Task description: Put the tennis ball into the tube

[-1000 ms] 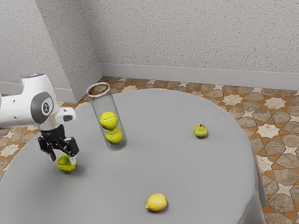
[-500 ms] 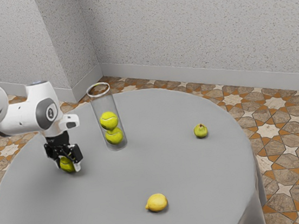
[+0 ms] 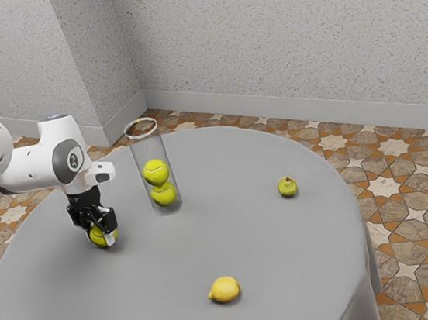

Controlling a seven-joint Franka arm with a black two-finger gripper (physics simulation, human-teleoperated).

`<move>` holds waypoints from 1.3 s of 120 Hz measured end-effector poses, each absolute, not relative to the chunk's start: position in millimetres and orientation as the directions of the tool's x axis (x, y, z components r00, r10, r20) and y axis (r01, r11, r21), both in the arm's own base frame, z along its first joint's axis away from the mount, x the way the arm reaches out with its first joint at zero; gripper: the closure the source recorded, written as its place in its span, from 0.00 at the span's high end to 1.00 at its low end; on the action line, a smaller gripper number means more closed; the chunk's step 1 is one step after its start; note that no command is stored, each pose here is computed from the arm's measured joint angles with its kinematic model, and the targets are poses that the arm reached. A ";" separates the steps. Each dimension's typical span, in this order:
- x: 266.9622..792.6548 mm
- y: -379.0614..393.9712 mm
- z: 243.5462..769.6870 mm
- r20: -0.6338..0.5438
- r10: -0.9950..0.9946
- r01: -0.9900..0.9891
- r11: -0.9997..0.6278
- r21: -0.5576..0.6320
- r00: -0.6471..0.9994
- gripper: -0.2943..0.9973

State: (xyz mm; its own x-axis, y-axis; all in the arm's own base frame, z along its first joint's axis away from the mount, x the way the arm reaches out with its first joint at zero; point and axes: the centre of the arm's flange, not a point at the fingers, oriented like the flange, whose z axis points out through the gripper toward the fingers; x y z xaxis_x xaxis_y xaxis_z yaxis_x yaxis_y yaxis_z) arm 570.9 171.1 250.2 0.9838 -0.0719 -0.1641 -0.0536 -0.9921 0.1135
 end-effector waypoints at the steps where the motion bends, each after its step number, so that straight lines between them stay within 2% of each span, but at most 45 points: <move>1: 570.9 171.1 250.3 -0.164 -0.072 -0.054 -0.992 0.114 0.984 0.57; 28: 576.2 166.5 279.2 -0.112 -0.090 -0.079 -0.992 0.102 0.990 0.55; 50: 580.9 154.0 375.4 0.046 -0.126 -0.129 -0.990 0.057 0.991 0.53; 73: 568.4 127.5 497.4 0.262 -0.174 -0.177 -0.984 -0.012 0.949 0.53; 87: 560.8 104.8 538.5 0.326 -0.209 -0.204 -0.978 -0.050 0.922 0.53; 116: 568.9 61.0 564.6 0.375 -0.202 -0.199 -0.979 -0.046 0.905 0.53; 156: 621.8 56.5 540.4 0.361 -0.093 -0.103 -0.995 0.009 0.928 0.53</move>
State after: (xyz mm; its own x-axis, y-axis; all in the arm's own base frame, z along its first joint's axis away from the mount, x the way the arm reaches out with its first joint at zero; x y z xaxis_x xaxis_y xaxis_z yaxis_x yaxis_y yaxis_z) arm 621.8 56.5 540.4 0.9281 -0.0926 0.3606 -0.1027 -0.9947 0.0090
